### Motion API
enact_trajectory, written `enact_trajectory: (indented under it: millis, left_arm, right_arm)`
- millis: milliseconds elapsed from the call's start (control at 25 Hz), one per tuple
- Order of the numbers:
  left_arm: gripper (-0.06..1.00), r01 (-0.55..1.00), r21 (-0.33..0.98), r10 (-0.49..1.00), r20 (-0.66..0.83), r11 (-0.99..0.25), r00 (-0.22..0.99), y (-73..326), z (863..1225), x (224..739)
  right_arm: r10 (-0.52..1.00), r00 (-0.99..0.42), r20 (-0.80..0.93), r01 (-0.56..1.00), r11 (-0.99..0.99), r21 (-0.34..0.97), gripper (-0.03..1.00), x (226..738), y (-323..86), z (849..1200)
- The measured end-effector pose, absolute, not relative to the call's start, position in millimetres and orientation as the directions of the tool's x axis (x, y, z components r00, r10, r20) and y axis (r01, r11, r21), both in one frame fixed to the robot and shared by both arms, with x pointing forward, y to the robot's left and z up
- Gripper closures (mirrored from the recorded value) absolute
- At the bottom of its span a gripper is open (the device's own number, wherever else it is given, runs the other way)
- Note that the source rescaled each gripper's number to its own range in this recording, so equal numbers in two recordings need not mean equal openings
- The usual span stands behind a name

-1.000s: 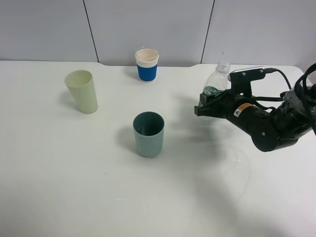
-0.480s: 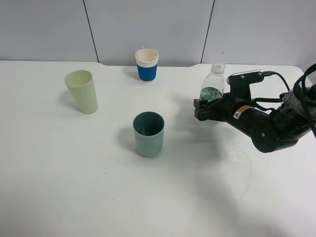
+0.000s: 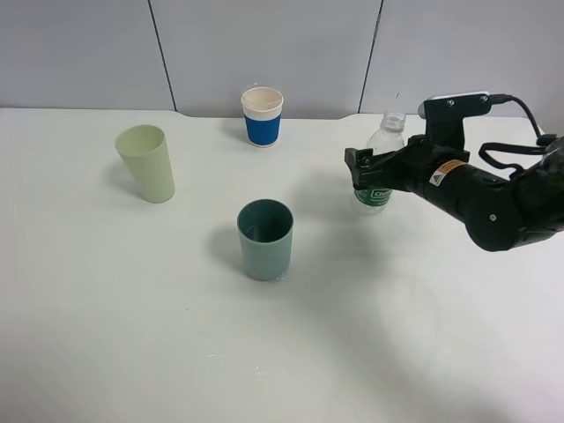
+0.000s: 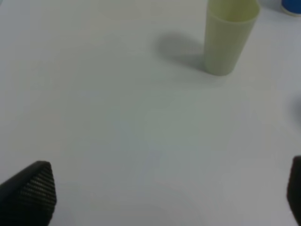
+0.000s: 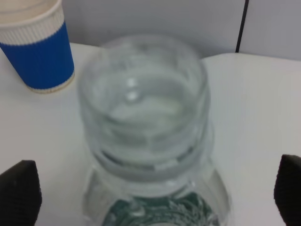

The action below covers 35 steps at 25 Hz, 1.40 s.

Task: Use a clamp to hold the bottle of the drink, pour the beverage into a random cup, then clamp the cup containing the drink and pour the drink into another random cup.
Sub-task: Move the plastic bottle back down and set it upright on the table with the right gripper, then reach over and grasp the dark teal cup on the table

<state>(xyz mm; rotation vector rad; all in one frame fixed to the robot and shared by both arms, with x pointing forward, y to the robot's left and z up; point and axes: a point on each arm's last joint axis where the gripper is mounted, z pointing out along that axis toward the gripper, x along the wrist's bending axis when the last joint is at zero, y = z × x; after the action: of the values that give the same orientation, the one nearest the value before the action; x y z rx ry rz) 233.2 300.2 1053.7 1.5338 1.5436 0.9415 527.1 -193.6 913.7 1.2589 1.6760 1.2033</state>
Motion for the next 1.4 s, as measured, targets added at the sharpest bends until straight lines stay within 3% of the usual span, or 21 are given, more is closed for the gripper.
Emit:
enact_trajectory:
  millis: [280,640,1040,1400]
  left_arm:
    - [-0.06,0.447,0.895,1.0,-0.012,0.01,0.001,300,1054,233]
    - [-0.06,0.447,0.895,1.0,-0.008,0.005,0.004,300,1054,233]
    - [-0.06,0.447,0.895,1.0,-0.012,0.01,0.001,300,1054,233]
    - [-0.06,0.447,0.895,1.0,-0.008,0.005,0.004,300,1054,233]
  right_arm:
    - [0.961,-0.276,-0.022,0.274,0.1,0.957,-0.02,515,-199,959]
    - [0.978,-0.195,-0.08,0.117,0.104,0.988,-0.02,496,-232,1026]
    - [0.999,0.019,-0.028,0.151,0.025,0.988,-0.03,467,-298,1062]
    - [0.999,0.046,0.0,0.03,-0.002,1.0,-0.03,407,-305,1107]
